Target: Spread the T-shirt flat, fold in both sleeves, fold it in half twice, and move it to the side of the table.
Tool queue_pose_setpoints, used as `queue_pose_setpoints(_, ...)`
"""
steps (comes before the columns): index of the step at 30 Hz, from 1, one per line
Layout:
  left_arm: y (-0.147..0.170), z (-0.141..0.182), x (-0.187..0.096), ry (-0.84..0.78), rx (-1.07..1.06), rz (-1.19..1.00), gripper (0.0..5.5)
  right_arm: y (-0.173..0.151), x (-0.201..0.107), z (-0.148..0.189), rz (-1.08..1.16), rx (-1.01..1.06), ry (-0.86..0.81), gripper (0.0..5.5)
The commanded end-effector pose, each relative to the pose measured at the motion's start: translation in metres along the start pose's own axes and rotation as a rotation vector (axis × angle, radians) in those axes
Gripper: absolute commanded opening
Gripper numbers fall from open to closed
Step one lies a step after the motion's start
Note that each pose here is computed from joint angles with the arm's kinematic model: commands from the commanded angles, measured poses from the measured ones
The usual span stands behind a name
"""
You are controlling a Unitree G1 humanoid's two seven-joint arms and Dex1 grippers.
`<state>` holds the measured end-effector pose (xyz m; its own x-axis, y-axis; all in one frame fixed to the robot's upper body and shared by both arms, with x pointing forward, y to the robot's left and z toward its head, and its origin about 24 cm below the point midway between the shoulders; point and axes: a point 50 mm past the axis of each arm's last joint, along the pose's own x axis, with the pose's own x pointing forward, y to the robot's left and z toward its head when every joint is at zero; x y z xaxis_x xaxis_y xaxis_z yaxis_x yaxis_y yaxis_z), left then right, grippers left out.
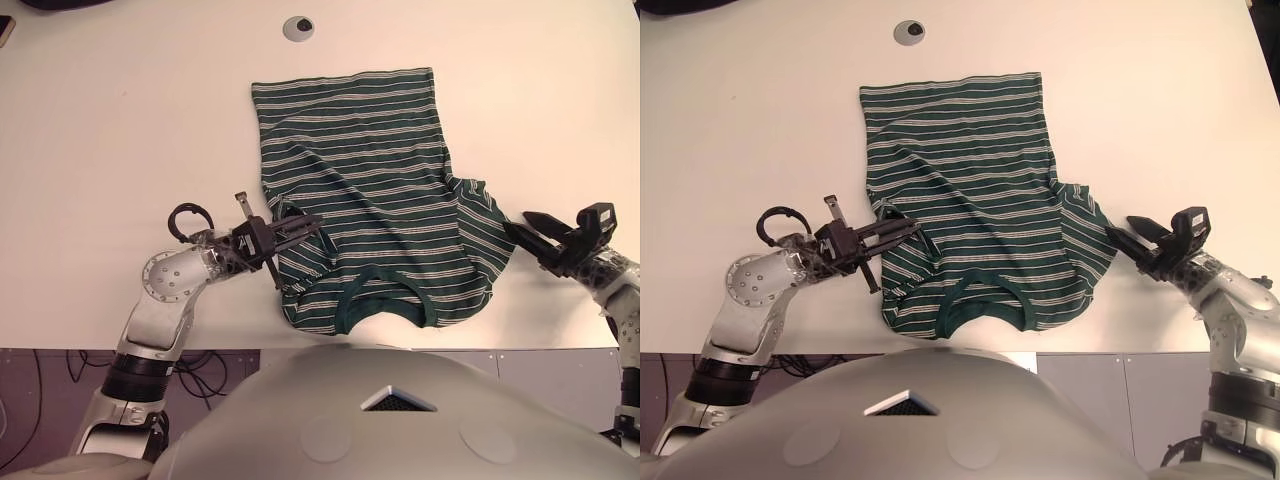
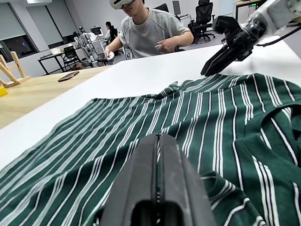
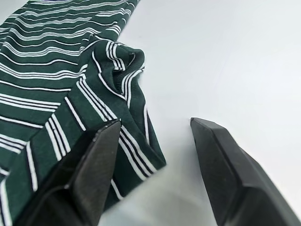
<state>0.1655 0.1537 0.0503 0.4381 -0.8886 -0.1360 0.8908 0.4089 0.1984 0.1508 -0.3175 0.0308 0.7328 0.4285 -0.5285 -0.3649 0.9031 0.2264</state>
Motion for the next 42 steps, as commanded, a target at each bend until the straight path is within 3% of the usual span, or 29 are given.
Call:
queue_pose_setpoints(1, 0.0, -0.002, 0.001, 0.015, 0.013, -0.003, 0.02, 0.007, -0.009, -0.021, 0.075, -0.003, 0.156, 2.68)
queue_pose_setpoints(6, 0.004, -0.001, 0.001, 0.014, 0.019, 0.016, 0.02, 0.017, -0.013, -0.042, 0.155, -0.06, 0.284, 2.68)
queue_pose_setpoints(15, 0.011, 0.0, 0.001, 0.008, 0.02, 0.05, 0.0, 0.018, -0.004, -0.049, 0.129, -0.082, 0.287, 1.03)
queue_pose_setpoints(21, 0.012, -0.008, 0.0, 0.038, 0.023, 0.051, 0.0, 0.016, 0.002, -0.021, 0.089, -0.085, 0.146, 0.02)
queue_pose_setpoints(26, 0.021, -0.024, -0.001, 0.086, 0.016, 0.083, 0.0, 0.033, 0.002, 0.017, 0.182, -0.071, -0.002, 0.02)
queue_pose_setpoints(30, 0.022, -0.029, 0.0, 0.088, 0.002, 0.075, 0.0, 0.051, 0.002, 0.036, 0.265, -0.107, -0.027, 0.02)
queue_pose_setpoints(38, 0.016, -0.033, 0.002, 0.102, -0.006, 0.033, 0.0, 0.079, 0.023, 0.046, 0.373, -0.186, 0.009, 0.02)
queue_pose_setpoints(42, 0.018, -0.033, 0.003, 0.103, 0.001, 0.033, 0.0, 0.106, 0.05, 0.027, 0.477, -0.192, 0.099, 0.02)
